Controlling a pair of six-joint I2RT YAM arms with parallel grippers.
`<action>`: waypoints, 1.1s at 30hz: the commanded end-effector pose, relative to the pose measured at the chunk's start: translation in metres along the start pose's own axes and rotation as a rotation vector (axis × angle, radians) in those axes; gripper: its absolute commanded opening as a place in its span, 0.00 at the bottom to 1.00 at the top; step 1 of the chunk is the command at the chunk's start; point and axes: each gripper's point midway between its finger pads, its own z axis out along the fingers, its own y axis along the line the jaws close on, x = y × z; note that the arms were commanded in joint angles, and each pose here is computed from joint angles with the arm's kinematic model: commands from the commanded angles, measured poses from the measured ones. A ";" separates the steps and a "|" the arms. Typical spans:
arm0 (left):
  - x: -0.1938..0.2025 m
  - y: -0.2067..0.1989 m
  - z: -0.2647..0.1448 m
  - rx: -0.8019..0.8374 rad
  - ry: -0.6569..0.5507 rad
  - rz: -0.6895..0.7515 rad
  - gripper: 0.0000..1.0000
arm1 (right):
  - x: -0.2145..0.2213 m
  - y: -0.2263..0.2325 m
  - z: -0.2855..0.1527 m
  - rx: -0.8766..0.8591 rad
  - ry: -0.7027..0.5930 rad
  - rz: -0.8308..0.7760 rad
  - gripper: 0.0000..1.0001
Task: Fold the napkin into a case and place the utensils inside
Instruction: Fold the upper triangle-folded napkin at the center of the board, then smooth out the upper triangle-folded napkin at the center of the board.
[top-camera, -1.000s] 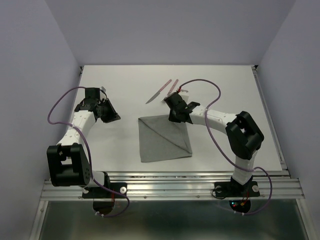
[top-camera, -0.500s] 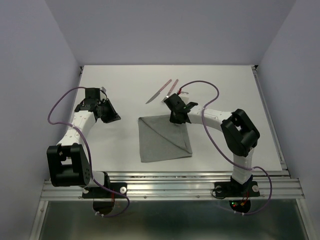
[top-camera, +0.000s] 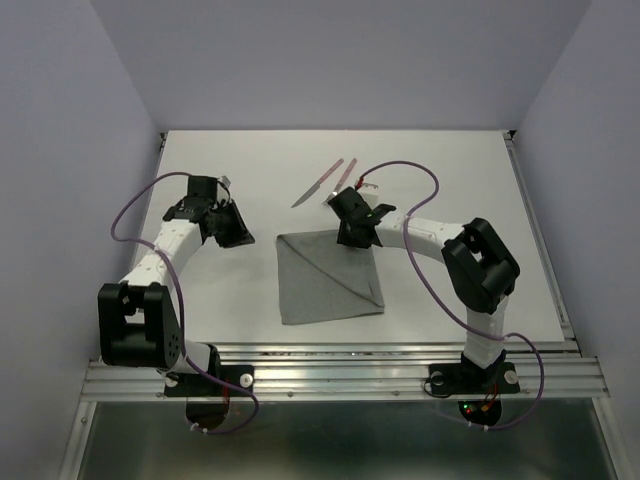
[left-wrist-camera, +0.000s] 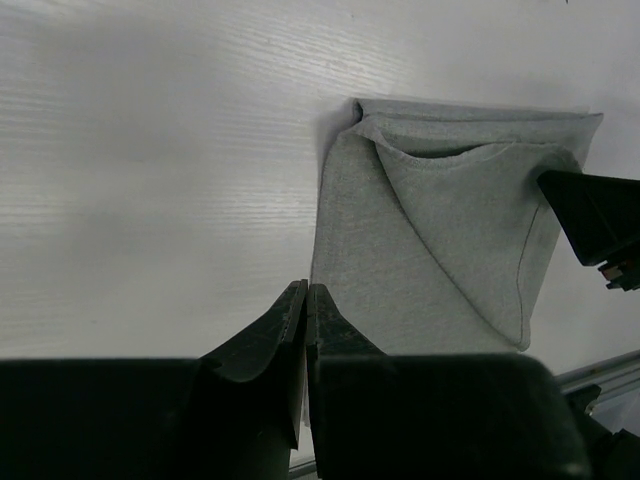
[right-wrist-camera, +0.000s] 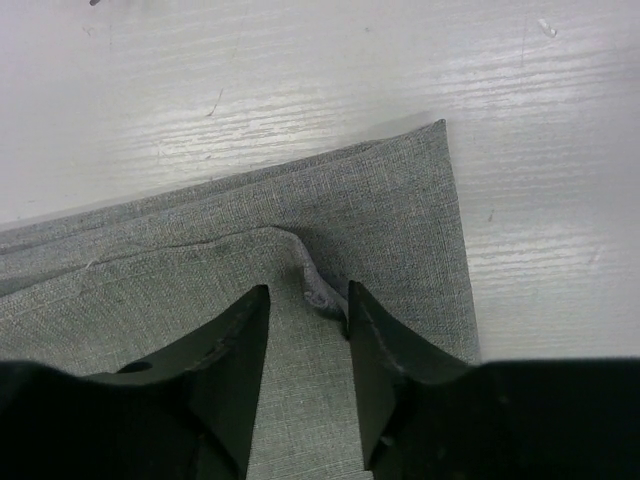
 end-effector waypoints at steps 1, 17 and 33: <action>-0.001 -0.024 0.002 0.041 -0.001 0.057 0.15 | -0.030 0.008 -0.023 -0.034 -0.071 0.043 0.47; 0.010 -0.086 0.037 0.107 0.081 0.209 0.00 | 0.011 -0.029 -0.101 -0.194 0.019 0.099 0.13; 0.010 -0.063 0.091 0.007 0.121 0.203 0.00 | 0.097 -0.035 -0.096 -0.102 0.189 0.061 0.02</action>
